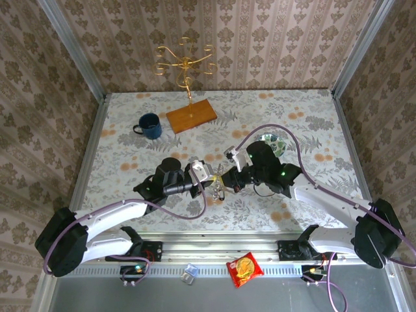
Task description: Put the keys on the keyring
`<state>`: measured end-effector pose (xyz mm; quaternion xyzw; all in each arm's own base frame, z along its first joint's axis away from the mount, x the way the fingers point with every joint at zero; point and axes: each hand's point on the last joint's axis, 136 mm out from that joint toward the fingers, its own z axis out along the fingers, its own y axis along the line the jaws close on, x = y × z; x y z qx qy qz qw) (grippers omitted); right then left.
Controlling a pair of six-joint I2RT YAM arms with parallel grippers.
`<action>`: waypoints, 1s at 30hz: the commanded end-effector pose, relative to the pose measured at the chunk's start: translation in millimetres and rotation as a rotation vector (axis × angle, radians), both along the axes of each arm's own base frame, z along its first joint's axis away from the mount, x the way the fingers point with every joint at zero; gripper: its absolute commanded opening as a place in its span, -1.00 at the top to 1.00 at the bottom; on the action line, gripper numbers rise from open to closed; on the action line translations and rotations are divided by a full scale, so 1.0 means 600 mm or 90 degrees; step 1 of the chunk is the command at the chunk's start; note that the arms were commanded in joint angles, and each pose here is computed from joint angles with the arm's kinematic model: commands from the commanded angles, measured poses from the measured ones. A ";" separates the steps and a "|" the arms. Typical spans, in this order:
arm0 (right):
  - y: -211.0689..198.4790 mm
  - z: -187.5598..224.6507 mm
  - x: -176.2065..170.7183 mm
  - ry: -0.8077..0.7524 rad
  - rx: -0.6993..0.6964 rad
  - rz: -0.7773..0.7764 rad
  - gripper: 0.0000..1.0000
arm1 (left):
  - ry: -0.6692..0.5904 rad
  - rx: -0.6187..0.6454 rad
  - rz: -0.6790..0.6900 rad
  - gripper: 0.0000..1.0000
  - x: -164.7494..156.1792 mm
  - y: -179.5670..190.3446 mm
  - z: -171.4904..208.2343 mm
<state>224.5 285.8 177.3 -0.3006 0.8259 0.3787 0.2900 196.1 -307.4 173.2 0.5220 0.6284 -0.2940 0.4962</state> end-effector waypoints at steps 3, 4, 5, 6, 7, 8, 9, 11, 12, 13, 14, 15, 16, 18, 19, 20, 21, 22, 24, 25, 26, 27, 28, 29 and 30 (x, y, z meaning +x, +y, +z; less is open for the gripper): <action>0.006 0.010 -0.035 -0.132 -0.015 0.127 1.00 | 0.035 -0.042 0.008 1.00 0.007 0.001 0.026; 0.006 0.008 -0.041 -0.151 -0.021 0.149 1.00 | 0.045 -0.050 0.005 1.00 0.007 0.002 0.028; 0.005 0.004 -0.046 -0.170 -0.028 0.167 1.00 | 0.056 -0.056 0.004 1.00 0.007 0.004 0.030; 0.003 0.001 -0.049 -0.187 -0.035 0.182 1.00 | 0.065 -0.062 0.000 1.00 0.007 0.005 0.031; 0.002 -0.003 -0.054 -0.206 -0.042 0.201 1.00 | 0.075 -0.066 -0.007 1.00 0.005 0.006 0.031; 0.001 -0.006 -0.057 -0.220 -0.049 0.213 1.00 | 0.085 -0.069 -0.014 1.00 0.003 0.007 0.031; 0.001 -0.008 -0.058 -0.232 -0.053 0.223 1.00 | 0.094 -0.070 -0.024 1.00 0.000 0.007 0.030; 0.001 -0.009 -0.057 -0.247 -0.061 0.229 1.00 | 0.104 -0.067 -0.036 1.00 -0.004 0.007 0.028; 0.001 -0.008 -0.054 -0.248 -0.063 0.223 1.00 | 0.106 -0.066 -0.036 1.00 -0.004 0.008 0.028; 0.000 -0.004 -0.046 -0.249 -0.066 0.206 1.00 | 0.105 -0.065 -0.034 1.00 -0.004 0.008 0.028; -0.002 -0.001 -0.039 -0.244 -0.068 0.184 0.88 | 0.105 -0.067 -0.031 1.00 -0.003 0.009 0.030; -0.003 0.001 -0.033 -0.240 -0.069 0.166 0.73 | 0.103 -0.068 -0.030 1.00 -0.003 0.009 0.031; -0.006 0.001 -0.024 -0.228 -0.072 0.137 0.56 | 0.101 -0.070 -0.029 1.00 -0.003 0.010 0.031; -0.011 0.005 -0.010 -0.186 -0.052 0.086 0.44 | 0.098 -0.073 -0.027 1.00 -0.003 0.011 0.031; -0.012 0.009 -0.005 -0.157 -0.032 0.064 0.36 | 0.096 -0.073 -0.027 1.00 -0.003 0.012 0.030; -0.015 0.012 0.001 -0.130 -0.014 0.041 0.29 | 0.096 -0.073 -0.027 1.00 -0.004 0.012 0.029; -0.017 0.014 0.007 -0.111 0.001 0.025 0.26 | 0.097 -0.072 -0.028 1.00 -0.005 0.013 0.027; -0.020 0.017 0.012 -0.093 0.021 0.014 0.21 | 0.096 -0.074 -0.030 1.00 -0.006 0.013 0.028; -0.025 0.018 0.018 -0.072 0.052 0.005 0.10 | 0.096 -0.078 -0.036 1.00 -0.009 0.013 0.029; -0.026 0.019 0.022 -0.069 0.062 0.005 0.09 | 0.097 -0.078 -0.039 1.00 -0.010 0.012 0.028; -0.026 0.021 0.023 -0.069 0.072 0.016 0.06 | 0.099 -0.079 -0.041 1.00 -0.011 0.013 0.028; -0.025 0.022 0.021 -0.074 0.075 0.027 0.04 | 0.099 -0.080 -0.043 1.00 -0.011 0.013 0.028; -0.023 0.022 0.020 -0.088 0.071 0.045 0.00 | 0.097 -0.082 -0.045 1.00 -0.011 0.013 0.030; -0.021 0.022 0.020 -0.102 0.064 0.059 -0.02 | 0.096 -0.084 -0.046 1.00 -0.012 0.014 0.031; -0.022 0.021 0.023 -0.117 0.054 0.065 -0.04 | 0.094 -0.087 -0.045 1.00 -0.011 0.014 0.032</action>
